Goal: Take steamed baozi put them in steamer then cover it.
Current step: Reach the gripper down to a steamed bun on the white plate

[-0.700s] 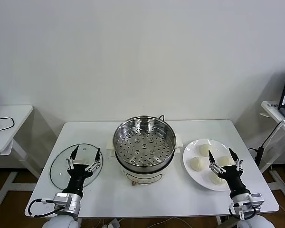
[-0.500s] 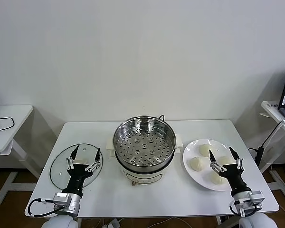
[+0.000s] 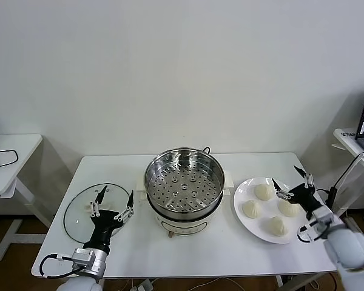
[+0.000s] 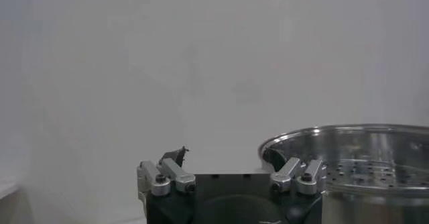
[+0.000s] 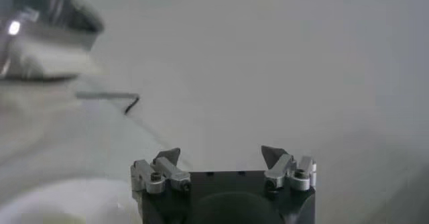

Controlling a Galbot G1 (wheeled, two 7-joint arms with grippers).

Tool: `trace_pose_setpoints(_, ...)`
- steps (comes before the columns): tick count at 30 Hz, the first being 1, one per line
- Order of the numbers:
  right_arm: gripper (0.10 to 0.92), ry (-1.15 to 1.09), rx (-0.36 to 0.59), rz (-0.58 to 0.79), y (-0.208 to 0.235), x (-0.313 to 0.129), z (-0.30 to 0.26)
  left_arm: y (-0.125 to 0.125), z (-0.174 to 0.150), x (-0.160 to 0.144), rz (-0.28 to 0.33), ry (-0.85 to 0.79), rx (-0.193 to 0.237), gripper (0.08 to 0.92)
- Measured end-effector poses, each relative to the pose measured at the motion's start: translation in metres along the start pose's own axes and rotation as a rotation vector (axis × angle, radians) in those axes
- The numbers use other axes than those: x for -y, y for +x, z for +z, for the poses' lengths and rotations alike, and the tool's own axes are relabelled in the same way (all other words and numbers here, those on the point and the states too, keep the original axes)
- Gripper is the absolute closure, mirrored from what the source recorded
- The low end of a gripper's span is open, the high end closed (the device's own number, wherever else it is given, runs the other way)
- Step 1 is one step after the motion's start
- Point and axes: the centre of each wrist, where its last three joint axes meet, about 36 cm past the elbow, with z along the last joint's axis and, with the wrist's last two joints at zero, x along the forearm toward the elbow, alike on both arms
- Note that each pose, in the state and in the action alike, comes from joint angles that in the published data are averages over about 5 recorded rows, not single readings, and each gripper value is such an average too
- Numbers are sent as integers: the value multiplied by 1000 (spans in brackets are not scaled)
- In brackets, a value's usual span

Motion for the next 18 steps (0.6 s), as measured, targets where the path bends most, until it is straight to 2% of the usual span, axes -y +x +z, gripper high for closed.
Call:
trace_pose_setpoints(10,200,249,-116,-404,-59,77,-18,0,0,8,13,0,3,177)
trace_pose_setpoints(18,200,350,-213,-649,-109,112,-35,-1,3,6,7,-4,0,177)
